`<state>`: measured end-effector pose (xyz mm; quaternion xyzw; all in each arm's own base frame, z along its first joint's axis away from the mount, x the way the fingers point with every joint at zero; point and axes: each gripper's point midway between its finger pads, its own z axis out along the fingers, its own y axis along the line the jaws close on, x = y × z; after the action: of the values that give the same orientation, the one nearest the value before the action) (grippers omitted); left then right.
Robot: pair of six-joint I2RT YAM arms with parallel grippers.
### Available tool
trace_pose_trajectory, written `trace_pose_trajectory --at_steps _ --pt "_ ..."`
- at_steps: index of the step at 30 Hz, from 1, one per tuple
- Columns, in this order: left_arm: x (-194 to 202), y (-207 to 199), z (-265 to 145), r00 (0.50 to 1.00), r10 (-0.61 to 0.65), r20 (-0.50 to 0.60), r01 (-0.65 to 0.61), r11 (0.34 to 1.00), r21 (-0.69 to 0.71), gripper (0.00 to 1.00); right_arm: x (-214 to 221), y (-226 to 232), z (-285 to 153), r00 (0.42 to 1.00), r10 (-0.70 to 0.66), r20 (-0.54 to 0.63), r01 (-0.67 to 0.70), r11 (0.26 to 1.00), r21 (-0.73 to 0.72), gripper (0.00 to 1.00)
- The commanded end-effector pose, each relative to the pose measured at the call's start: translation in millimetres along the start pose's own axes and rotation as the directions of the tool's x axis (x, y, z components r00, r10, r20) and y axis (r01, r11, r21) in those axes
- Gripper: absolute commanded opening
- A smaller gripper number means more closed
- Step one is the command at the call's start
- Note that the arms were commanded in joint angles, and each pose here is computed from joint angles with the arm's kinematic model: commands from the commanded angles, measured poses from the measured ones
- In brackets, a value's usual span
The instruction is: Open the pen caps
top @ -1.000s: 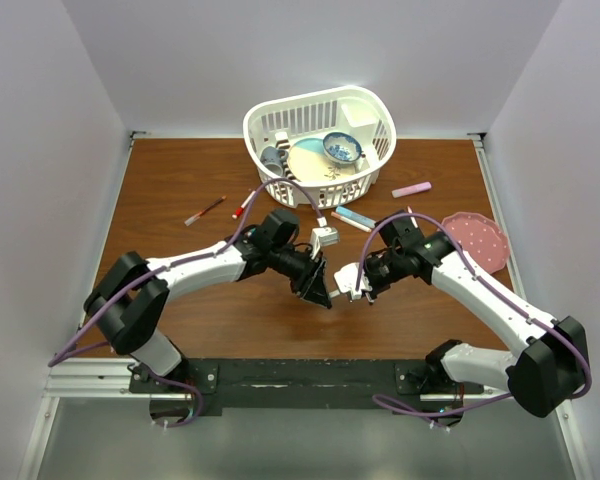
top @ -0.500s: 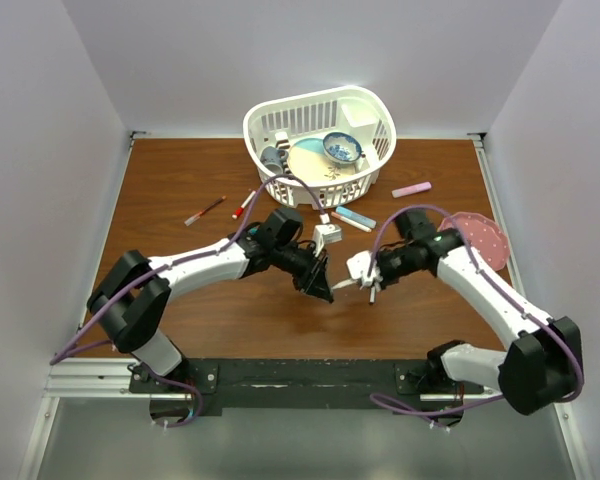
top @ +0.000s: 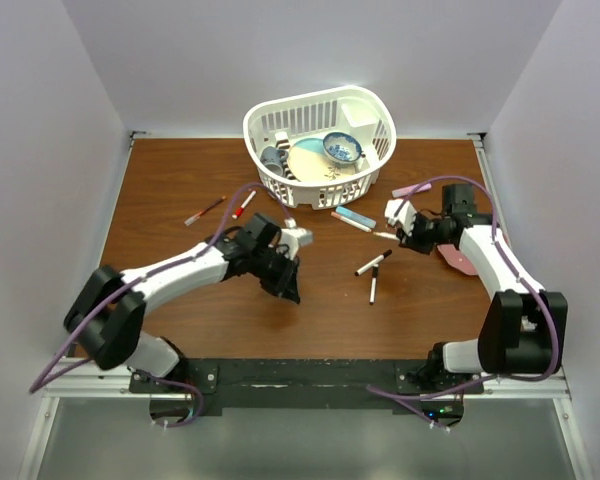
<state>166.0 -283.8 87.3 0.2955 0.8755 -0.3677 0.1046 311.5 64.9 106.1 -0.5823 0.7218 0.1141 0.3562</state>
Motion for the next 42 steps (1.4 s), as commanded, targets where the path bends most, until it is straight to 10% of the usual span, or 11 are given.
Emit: trace_pose_trajectory --at_steps 1,8,15,31,42 --pt "-64.7 59.9 -84.3 0.883 0.015 0.470 0.207 0.885 -0.417 0.00 10.1 -53.6 4.0 0.838 0.539 0.082 -0.537 0.790 0.295 0.00" --pt "-41.9 108.4 -148.4 0.656 0.041 0.754 0.530 0.686 -0.499 0.00 62.2 -84.6 16.3 0.583 0.806 0.097 -0.720 0.458 0.521 0.00" --pt "-13.7 137.1 -173.7 0.511 0.043 0.859 0.703 0.554 -0.446 0.00 79.5 -113.5 29.7 0.535 0.838 0.111 -0.729 0.391 0.561 0.00" --pt "16.9 168.0 -200.7 0.382 0.077 0.921 0.837 0.393 -0.380 0.00 94.0 -101.8 51.4 0.501 0.865 0.027 -0.744 0.415 0.524 0.22" --pt "26.0 185.0 -196.7 0.381 0.057 0.923 0.862 0.338 -0.377 0.00 89.0 -105.7 42.9 0.518 0.855 0.032 -0.730 0.422 0.537 0.33"
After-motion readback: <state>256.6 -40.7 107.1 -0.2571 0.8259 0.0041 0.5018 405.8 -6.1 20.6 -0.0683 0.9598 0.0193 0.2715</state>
